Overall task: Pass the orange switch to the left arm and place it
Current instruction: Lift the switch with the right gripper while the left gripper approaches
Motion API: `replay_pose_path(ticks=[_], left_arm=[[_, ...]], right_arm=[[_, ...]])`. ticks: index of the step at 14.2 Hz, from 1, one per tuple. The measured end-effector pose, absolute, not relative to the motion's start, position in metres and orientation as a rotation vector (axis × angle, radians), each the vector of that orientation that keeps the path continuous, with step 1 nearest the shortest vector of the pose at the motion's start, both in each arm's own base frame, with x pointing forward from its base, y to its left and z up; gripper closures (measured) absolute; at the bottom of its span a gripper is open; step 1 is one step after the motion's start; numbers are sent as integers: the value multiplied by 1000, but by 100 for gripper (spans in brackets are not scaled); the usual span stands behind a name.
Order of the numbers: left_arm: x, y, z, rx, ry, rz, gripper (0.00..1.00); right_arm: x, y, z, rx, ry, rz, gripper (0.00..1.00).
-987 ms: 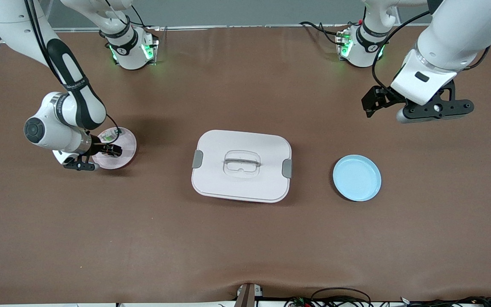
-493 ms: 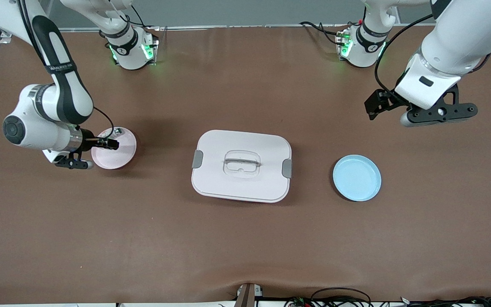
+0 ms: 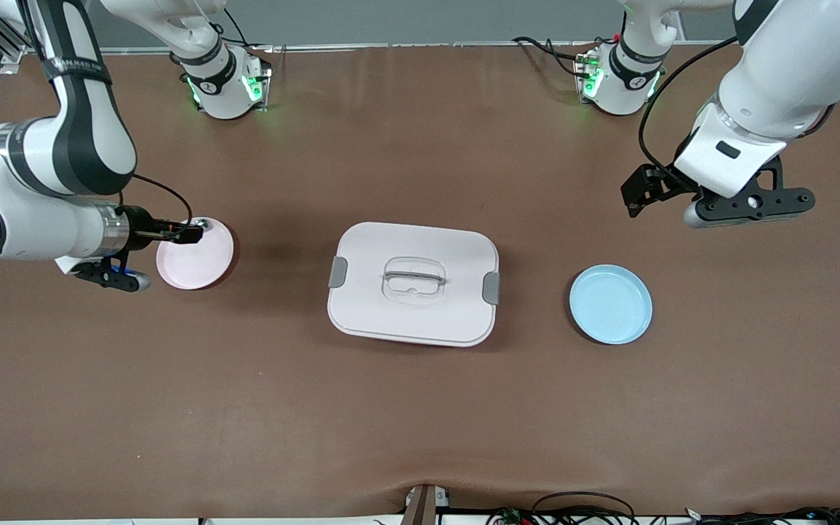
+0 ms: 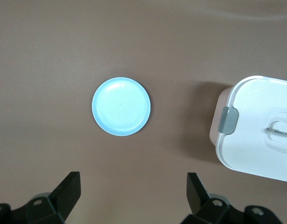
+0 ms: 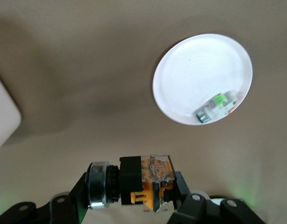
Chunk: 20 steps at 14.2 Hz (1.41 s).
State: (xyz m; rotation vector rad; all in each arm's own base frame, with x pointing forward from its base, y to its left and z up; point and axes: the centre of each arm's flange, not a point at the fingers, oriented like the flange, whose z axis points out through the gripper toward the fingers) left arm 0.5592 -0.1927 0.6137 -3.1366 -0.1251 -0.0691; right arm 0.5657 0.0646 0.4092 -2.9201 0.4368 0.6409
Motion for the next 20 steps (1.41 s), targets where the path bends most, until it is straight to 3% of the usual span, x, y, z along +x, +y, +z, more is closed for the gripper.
replay_pose_path(ticks=[10,20], left_arm=[[562,-197,616,-3246,-157,-53,0],[528,-260,608,-3508,-121,44,0]], right_arm=[[544,266,491,-2658,923,728,27],[547,345,508,-2285,1213,806,27]])
